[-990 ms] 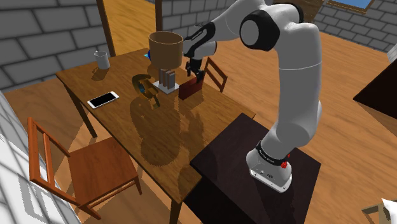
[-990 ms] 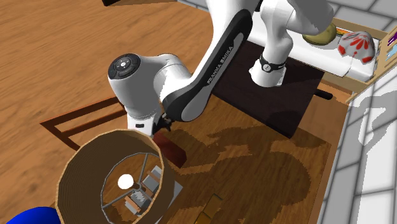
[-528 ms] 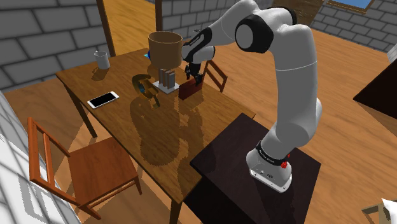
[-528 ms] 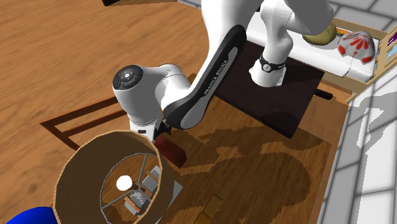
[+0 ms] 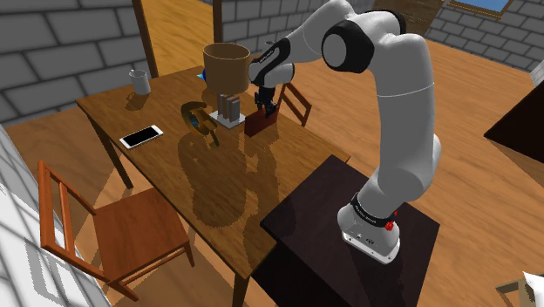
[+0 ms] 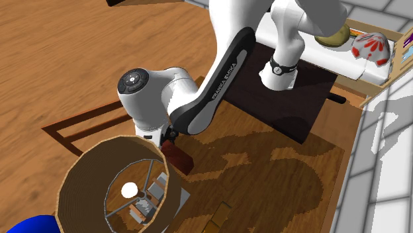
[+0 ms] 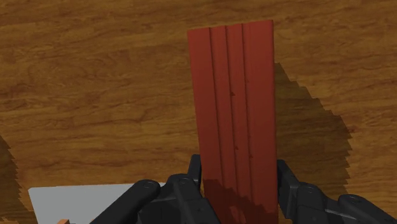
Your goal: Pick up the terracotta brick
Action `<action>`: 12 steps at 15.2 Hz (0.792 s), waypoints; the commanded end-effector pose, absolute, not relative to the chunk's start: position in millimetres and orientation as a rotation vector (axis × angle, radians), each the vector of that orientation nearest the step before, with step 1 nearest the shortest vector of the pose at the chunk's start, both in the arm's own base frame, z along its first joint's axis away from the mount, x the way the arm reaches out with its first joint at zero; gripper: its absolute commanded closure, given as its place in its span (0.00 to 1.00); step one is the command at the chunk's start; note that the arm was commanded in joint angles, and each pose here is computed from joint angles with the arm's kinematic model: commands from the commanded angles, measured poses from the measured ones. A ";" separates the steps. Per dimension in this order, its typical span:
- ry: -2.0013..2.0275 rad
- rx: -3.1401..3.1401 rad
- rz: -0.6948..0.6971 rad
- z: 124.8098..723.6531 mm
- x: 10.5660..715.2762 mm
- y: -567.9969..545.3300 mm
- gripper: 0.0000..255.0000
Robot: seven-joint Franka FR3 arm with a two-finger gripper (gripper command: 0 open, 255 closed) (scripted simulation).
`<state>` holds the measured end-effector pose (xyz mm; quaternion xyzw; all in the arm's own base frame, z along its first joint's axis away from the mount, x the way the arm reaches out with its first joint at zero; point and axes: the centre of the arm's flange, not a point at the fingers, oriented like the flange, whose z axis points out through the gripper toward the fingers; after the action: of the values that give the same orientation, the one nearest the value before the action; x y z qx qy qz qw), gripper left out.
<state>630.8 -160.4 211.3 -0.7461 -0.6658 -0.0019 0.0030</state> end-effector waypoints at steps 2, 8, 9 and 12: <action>-2.088 -2.331 0.002 206.1 629.9 -155.3 1.00; -2.088 -2.331 0.002 237.7 629.9 -155.3 1.00; -2.088 -2.331 0.002 243.0 629.9 -155.3 1.00; -2.088 -2.331 0.002 258.9 629.9 -155.3 1.00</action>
<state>629.0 -157.5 251.6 -0.7453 -0.6667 0.0022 0.0074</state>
